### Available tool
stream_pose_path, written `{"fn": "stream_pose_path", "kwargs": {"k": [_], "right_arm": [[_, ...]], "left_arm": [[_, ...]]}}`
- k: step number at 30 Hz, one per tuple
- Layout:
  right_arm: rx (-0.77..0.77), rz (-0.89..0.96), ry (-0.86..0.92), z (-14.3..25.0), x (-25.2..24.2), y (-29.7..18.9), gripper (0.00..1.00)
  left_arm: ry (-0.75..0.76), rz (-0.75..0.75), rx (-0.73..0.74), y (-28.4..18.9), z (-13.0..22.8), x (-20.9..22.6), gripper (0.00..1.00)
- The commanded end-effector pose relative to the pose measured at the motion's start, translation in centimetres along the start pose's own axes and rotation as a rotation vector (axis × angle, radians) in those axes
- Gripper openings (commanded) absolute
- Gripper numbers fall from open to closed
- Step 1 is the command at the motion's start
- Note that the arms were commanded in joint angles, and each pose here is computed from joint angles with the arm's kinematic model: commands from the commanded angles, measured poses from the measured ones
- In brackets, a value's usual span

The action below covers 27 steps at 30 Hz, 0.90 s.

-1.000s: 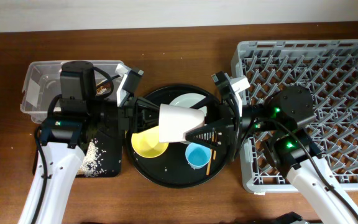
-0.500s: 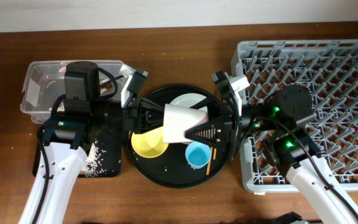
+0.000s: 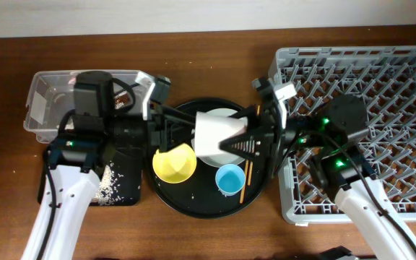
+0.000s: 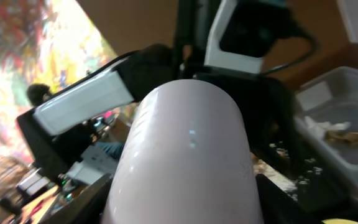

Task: Sort waste into correct bins and load items into the dishwasher rack
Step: 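Open the left gripper and carry the pink cup right to the rack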

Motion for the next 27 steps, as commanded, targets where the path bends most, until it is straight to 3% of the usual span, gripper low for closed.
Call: {"fn": "stream_pose_path", "kwargs": {"k": [1,19,27], "right_arm": [[-0.010,0.019,-0.038,-0.9,0.2,-1.2,0.55],[-0.351,0.718,0.230,-0.4,-11.6,-14.4,0.52],[-0.364,0.927,0.225,-2.6,-12.7,-17.9,0.53]], "left_arm": [[-0.006,-0.181,-0.108,-2.1,-1.2,1.8,0.44],[-0.102,-0.260,-0.121,-3.2,-0.6,2.9,0.44],[-0.116,-0.268,-0.118,-3.2,-0.4,2.9,0.44]]}}
Point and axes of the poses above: each gripper's point midway between its finger pads, its own y axis out along the fingers, its own x axis along the line the jaws close on, z = x × y, the point moved 9 cm from there along -y, back along the fingers, and after that the axes turned 10 degrees about -y, right-handed, at the moved point
